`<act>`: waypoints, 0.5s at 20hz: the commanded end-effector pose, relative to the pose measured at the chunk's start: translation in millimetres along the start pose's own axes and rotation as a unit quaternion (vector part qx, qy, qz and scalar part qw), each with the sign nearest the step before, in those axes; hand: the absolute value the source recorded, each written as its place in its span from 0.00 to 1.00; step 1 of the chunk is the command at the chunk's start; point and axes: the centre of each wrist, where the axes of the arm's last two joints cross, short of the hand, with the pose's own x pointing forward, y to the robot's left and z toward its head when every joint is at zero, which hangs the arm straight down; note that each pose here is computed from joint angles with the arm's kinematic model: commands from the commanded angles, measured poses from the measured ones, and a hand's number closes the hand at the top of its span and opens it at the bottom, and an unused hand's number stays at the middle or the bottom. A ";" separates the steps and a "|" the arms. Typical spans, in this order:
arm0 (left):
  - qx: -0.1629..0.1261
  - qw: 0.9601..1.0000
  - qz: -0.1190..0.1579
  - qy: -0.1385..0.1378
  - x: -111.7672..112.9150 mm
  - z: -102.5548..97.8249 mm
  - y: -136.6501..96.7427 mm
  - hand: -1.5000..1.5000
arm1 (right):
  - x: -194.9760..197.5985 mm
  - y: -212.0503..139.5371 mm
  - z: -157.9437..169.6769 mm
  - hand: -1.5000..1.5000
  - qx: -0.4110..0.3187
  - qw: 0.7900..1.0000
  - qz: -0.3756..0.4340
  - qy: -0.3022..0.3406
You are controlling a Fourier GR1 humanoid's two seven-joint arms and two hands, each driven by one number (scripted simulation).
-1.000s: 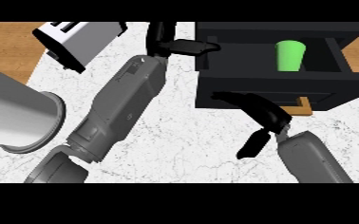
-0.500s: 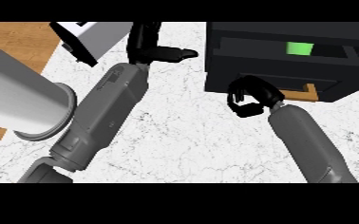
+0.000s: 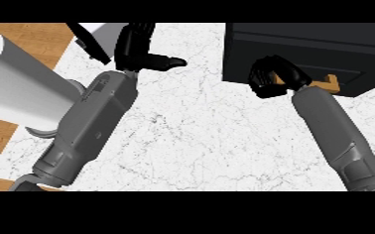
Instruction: Pick up the cup, place it into the drawer and close the drawer
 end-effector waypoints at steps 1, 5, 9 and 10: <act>-0.008 1.000 -0.006 0.004 -1.8 7.3 8.9 0.00 | 21.2 -73.2 -4.6 1.00 -0.093 0.995 0.018 0.016; -0.015 1.000 -0.003 0.015 -4.2 13.1 13.6 0.00 | 29.1 -94.3 -0.9 1.00 -0.104 0.995 0.006 0.005; -0.020 1.000 0.004 0.010 -1.7 15.4 19.2 0.00 | 26.5 -103.7 6.4 1.00 -0.102 0.995 -0.003 0.003; -0.027 1.000 0.005 0.007 2.7 11.8 19.6 0.00 | 29.5 -106.5 6.2 1.00 -0.107 0.994 -0.010 -0.004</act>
